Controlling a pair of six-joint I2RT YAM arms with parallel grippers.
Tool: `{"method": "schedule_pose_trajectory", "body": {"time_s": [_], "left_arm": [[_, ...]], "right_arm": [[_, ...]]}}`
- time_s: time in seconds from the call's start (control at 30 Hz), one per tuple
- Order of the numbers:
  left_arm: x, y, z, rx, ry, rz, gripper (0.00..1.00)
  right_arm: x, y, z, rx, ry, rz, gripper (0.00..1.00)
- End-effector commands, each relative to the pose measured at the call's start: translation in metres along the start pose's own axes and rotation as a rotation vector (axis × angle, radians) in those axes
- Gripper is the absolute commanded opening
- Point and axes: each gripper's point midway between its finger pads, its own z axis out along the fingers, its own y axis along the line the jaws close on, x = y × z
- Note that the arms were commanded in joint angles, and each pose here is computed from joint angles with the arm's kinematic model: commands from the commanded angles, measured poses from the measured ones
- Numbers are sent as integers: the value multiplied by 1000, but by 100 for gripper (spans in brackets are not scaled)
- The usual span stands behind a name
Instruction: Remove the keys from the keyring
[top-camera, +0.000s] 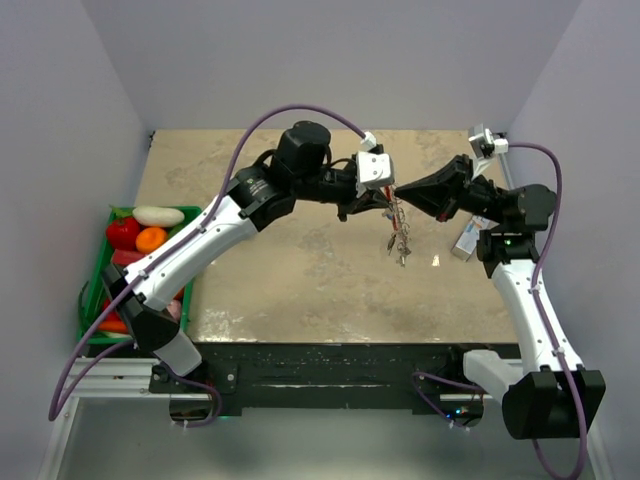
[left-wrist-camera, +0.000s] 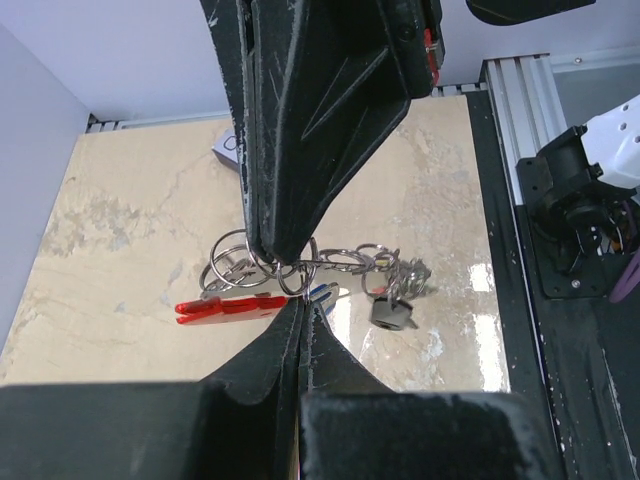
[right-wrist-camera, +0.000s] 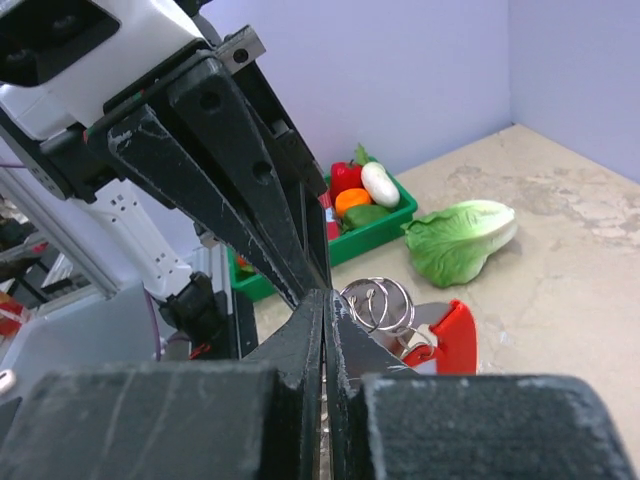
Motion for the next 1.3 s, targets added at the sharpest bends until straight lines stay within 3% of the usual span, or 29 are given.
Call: {"method": "schedule_pose_trajectory", "body": {"time_s": [0.0, 0.3, 0.83, 0.97, 1.2, 1.27], "left_arm": [[-14, -3, 6, 4, -20, 17, 0], [-22, -1, 5, -11, -35, 6, 0], [-24, -1, -1, -26, -35, 3, 0], [-24, -2, -1, -24, -35, 2, 0], [-21, -3, 1, -14, -27, -1, 0], [-19, -4, 0, -13, -19, -3, 0]], "right_arm": [[-17, 8, 4, 1, -65, -55, 0], [18, -25, 0, 113, 59, -100, 0], [47, -21, -27, 187, 277, -319, 0], [44, -16, -33, 189, 319, -382, 13], [39, -12, -32, 155, 335, -480, 19], [47, -16, -34, 149, 352, -459, 4]]}}
